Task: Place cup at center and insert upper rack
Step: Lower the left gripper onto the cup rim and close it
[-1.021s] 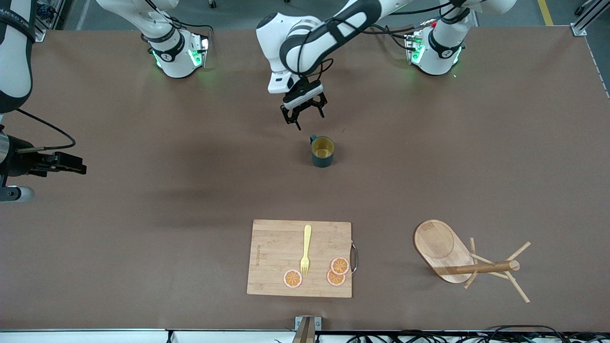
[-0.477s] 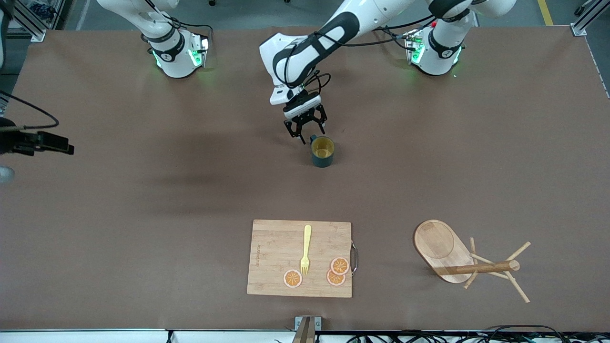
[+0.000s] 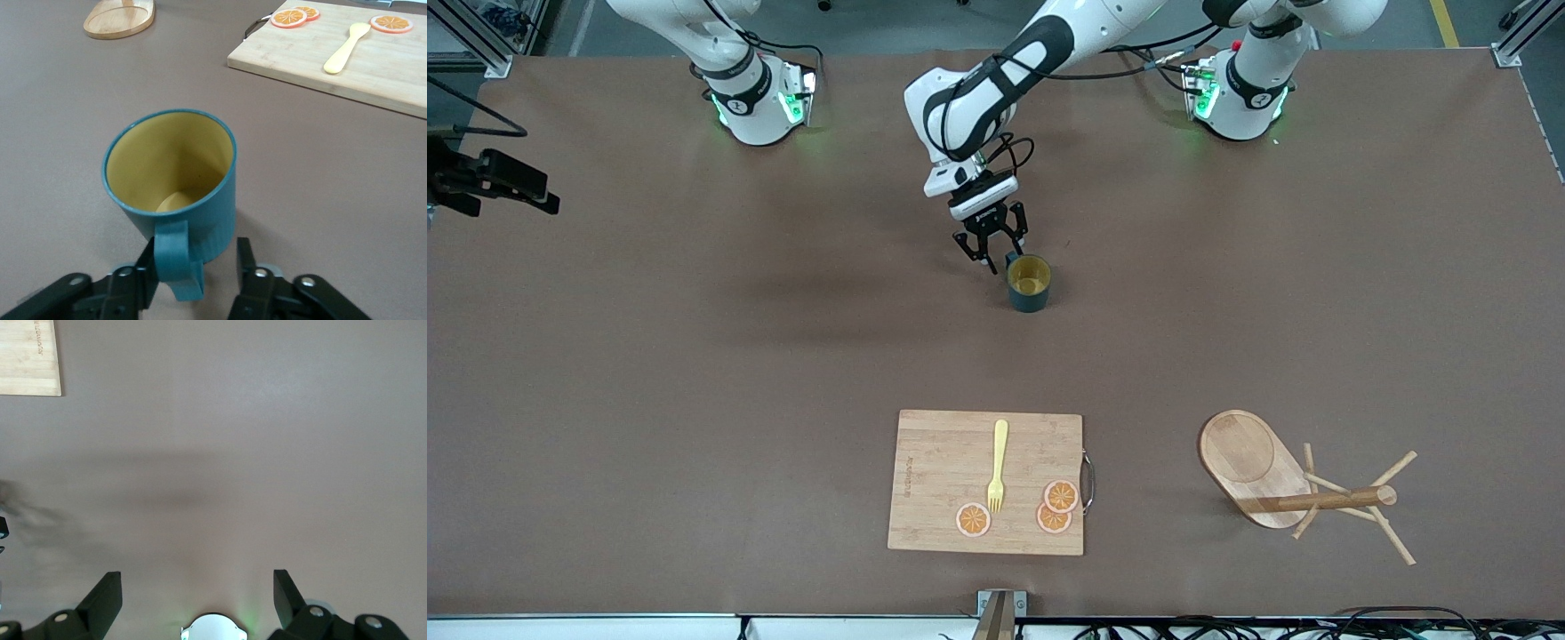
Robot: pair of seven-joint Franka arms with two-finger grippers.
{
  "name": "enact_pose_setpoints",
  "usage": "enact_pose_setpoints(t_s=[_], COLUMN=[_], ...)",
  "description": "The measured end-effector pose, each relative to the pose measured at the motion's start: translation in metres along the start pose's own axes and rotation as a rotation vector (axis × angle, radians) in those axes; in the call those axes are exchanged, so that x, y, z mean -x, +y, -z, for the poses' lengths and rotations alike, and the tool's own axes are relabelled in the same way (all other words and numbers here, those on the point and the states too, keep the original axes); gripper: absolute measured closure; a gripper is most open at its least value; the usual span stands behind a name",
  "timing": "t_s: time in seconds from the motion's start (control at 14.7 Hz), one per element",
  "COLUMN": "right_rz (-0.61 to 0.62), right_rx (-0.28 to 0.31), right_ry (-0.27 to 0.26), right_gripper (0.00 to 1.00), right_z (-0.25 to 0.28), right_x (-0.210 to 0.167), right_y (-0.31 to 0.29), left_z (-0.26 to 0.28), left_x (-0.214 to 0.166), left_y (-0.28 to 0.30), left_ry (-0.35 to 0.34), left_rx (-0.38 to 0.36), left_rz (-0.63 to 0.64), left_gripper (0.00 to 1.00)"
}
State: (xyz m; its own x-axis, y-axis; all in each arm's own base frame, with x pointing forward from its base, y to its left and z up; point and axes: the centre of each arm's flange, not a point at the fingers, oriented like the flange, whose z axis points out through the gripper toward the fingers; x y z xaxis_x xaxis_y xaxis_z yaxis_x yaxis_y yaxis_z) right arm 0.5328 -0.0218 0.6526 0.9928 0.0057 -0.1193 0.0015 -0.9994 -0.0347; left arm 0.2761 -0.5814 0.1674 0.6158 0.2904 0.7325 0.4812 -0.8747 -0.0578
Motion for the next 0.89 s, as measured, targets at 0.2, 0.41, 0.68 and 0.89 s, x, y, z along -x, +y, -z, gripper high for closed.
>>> enact_pose_setpoints(t_s=[0.2, 0.41, 0.68, 0.89], right_rz=[-0.009, -0.015, -0.013, -0.013], right_rx=[0.002, -0.002, -0.005, 0.004], right_ry=[0.003, 0.005, 0.037, 0.063], right_gripper=[0.0, 0.0, 0.0, 0.0], right_z=[-0.003, -0.005, -0.003, 0.001], right_x=[0.004, 0.016, 0.036, 0.038], right_y=[0.005, 0.009, 0.009, 0.01], left_z=[-0.004, -0.006, -0.004, 0.011], left_x=[0.002, 0.004, -0.003, -0.041], left_y=[0.0, -0.001, 0.005, 0.027], left_ry=[0.0, 0.0, -0.005, -0.067], left_rx=[-0.005, -0.009, -0.006, -0.038], left_rz=[0.003, 0.0, 0.02, 0.114], left_gripper=[0.52, 0.7, 0.79, 0.79])
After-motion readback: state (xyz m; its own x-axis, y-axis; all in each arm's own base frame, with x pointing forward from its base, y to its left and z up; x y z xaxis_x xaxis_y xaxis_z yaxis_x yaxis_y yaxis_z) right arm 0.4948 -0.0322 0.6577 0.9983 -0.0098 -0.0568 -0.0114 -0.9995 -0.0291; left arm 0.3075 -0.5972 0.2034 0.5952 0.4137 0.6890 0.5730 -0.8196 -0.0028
